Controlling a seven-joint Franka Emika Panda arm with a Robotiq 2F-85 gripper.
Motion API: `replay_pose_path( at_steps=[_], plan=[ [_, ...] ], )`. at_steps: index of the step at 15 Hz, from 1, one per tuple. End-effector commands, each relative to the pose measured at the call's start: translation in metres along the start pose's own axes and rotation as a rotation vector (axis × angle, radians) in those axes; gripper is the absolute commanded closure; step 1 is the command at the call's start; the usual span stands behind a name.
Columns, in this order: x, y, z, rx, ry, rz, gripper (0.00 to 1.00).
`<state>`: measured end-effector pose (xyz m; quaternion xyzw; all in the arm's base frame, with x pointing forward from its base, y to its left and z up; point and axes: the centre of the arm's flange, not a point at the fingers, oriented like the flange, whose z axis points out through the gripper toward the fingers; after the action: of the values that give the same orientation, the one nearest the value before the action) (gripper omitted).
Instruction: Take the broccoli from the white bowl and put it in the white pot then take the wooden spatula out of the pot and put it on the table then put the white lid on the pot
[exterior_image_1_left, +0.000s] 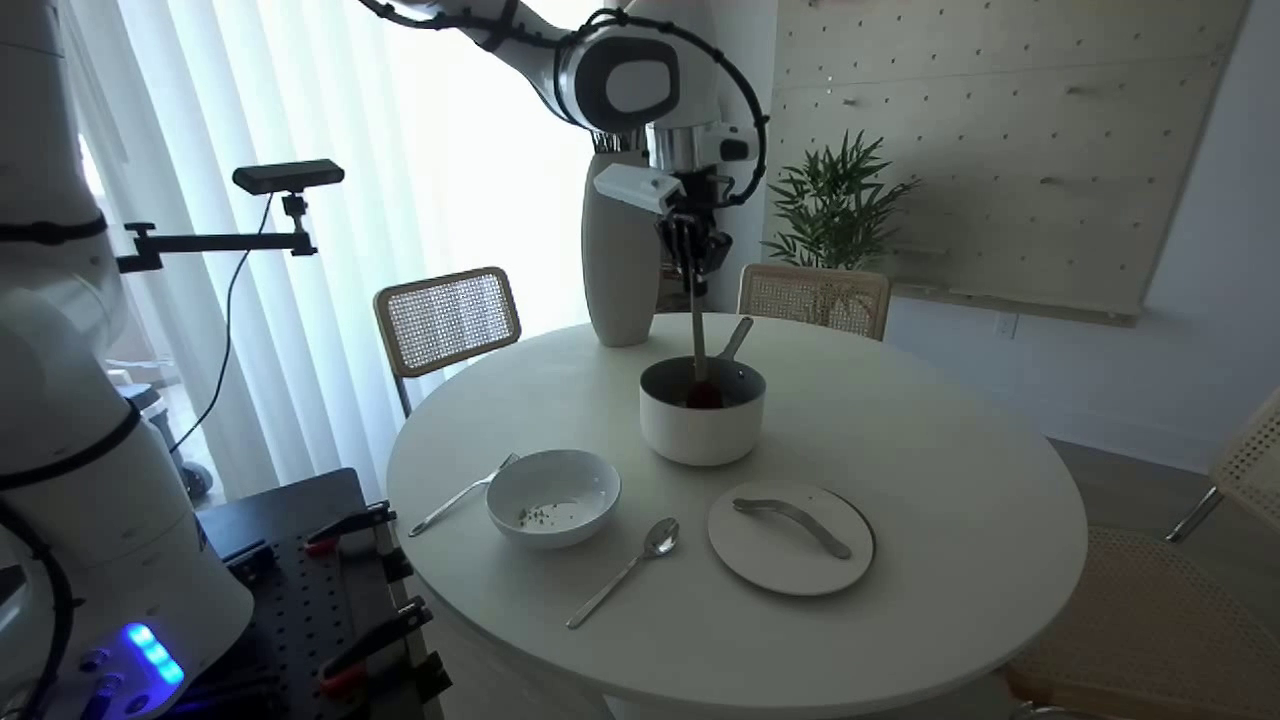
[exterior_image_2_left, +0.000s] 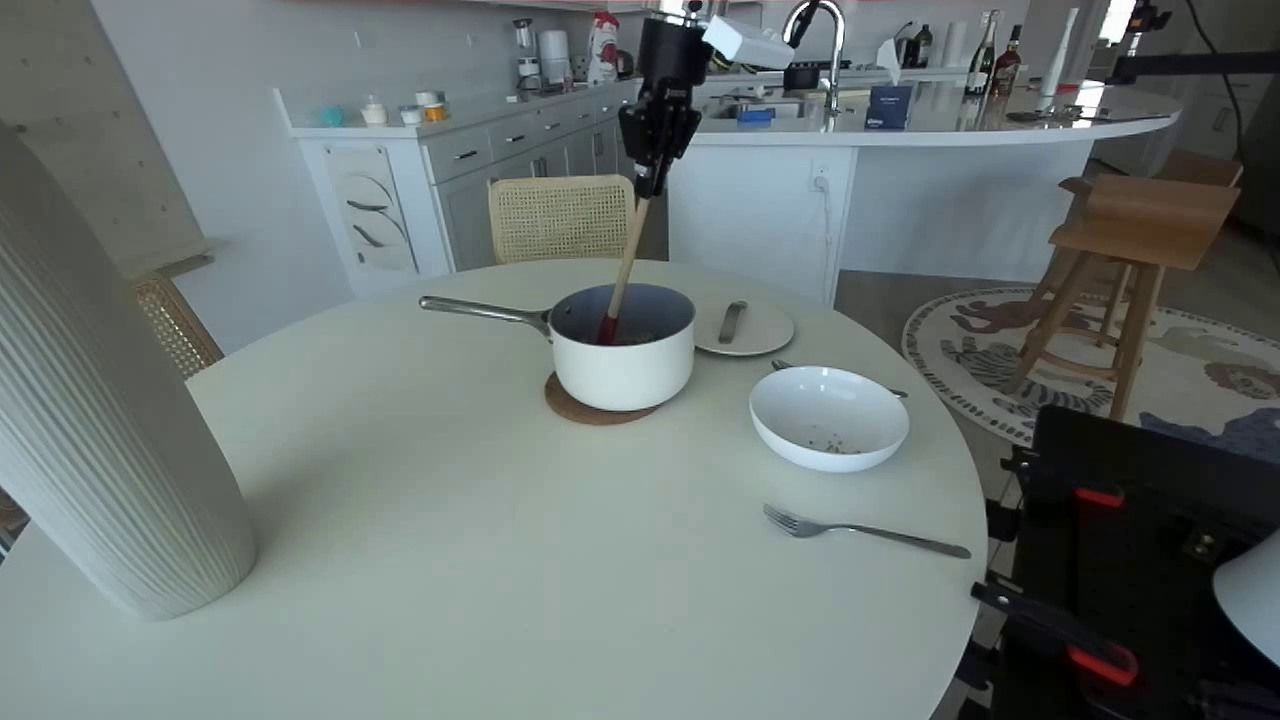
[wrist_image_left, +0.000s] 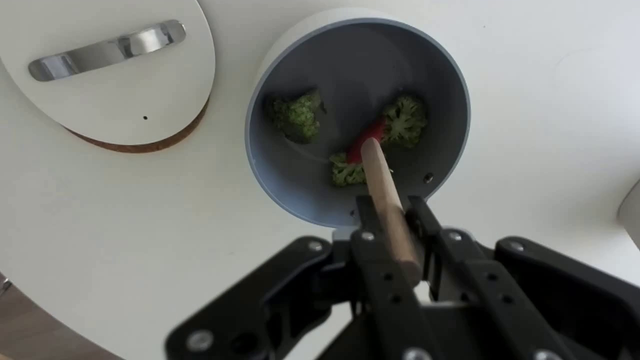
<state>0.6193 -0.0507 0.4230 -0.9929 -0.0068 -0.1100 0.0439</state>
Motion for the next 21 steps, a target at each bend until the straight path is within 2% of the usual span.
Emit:
replay_pose_path(
  at_steps=[1,14,19,20,21],
  plan=[
    [0.023,-0.012,0.005,-0.032,-0.002,0.020,0.95],
    [0.027,-0.028,-0.008,-0.046,0.043,0.011,0.95],
    [0.026,-0.032,-0.006,-0.059,0.030,0.007,0.95],
    [0.024,-0.032,-0.006,-0.064,0.004,0.012,0.95],
    [0.023,-0.031,-0.006,-0.067,-0.008,0.001,0.53]
  ],
)
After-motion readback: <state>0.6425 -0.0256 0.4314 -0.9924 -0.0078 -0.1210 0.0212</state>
